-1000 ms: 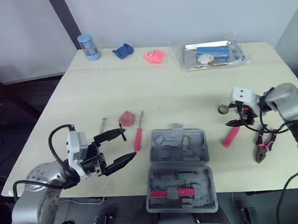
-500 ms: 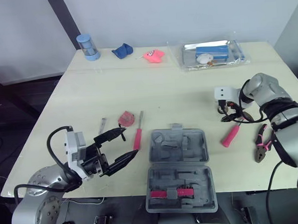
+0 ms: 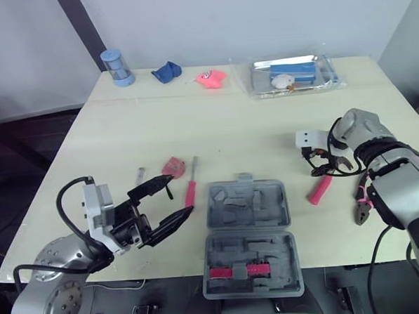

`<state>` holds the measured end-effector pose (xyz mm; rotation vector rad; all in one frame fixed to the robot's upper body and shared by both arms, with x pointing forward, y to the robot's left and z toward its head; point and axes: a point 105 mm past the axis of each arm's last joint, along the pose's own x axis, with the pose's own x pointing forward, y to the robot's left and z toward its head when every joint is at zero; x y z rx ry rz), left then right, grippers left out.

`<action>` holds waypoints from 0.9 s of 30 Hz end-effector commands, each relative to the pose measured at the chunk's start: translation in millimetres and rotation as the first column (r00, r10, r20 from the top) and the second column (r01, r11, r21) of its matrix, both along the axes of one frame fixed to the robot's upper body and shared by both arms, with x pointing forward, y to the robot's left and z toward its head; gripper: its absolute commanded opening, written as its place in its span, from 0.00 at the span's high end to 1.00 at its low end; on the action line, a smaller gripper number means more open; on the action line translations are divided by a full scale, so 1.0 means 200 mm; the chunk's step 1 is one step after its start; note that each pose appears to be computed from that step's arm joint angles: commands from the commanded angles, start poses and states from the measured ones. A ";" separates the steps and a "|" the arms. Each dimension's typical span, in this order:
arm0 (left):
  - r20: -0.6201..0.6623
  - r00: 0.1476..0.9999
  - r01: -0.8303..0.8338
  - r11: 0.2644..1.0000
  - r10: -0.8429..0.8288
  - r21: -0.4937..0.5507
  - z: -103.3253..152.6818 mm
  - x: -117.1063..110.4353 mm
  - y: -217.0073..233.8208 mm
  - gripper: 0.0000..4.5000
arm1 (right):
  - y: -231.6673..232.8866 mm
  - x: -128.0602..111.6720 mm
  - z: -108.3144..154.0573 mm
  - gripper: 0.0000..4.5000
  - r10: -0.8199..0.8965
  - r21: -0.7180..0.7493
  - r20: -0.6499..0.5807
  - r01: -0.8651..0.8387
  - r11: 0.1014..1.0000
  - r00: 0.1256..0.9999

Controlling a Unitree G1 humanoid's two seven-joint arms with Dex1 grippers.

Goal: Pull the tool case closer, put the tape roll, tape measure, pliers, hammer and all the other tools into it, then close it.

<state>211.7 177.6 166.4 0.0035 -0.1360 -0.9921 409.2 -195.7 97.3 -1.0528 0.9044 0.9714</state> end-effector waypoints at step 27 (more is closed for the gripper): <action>0.022 0.999 0.030 1.000 -0.029 -0.005 0.05 -0.05 -0.05 0.00 | 0.06 0.03 0.11 0.98 0.157 -0.075 0.039 -0.153 0.985 0.987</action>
